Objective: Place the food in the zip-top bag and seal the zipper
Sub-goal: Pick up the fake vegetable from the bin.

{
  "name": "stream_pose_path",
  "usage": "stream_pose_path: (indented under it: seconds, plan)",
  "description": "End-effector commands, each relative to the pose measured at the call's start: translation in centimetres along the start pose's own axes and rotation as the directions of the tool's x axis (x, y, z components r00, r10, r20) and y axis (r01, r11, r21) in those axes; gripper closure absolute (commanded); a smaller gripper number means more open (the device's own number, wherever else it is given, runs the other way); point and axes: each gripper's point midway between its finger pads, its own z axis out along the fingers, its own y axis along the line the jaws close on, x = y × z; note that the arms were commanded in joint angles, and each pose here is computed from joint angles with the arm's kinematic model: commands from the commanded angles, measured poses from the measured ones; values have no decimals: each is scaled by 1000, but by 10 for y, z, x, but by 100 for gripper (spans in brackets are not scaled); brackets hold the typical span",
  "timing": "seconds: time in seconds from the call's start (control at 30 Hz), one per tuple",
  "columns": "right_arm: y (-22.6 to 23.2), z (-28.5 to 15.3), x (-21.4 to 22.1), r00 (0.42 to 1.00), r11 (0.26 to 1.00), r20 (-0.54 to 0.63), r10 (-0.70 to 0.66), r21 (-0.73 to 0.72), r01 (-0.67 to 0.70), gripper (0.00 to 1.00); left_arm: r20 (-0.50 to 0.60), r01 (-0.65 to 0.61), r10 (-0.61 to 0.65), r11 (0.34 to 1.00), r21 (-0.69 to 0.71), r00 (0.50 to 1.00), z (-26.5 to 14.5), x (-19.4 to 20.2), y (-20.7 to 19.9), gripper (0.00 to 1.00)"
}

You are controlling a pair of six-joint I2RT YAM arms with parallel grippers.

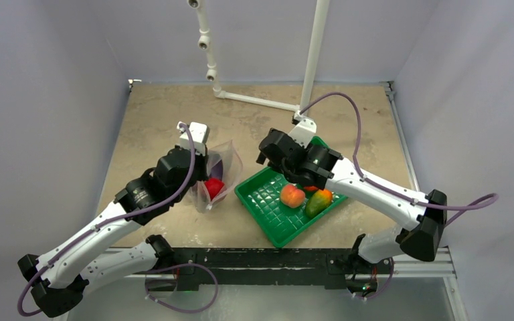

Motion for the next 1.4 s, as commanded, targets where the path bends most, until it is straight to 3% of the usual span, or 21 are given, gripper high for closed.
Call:
stream_pose_path:
  seconds: [0.0,0.3,0.87,1.37]
  plan:
    - [-34,13,-9,999,996,36,27,87,-30,17,8,-11,11,1000,10,1000,1,-1,-2,100]
    - [-97,53,4,1000,963,17,-3,270,-2,15,8,-11,10,1000,13,1000,1,-1,-2,100]
    - [-170,95,22,998,908,-45,-36,416,51,14,8,-11,11,1000,21,1000,1,0,-3,100]
    - [-182,117,47,992,899,-115,-50,429,95,10,3,-14,13,1000,24,1000,1,1,-4,100]
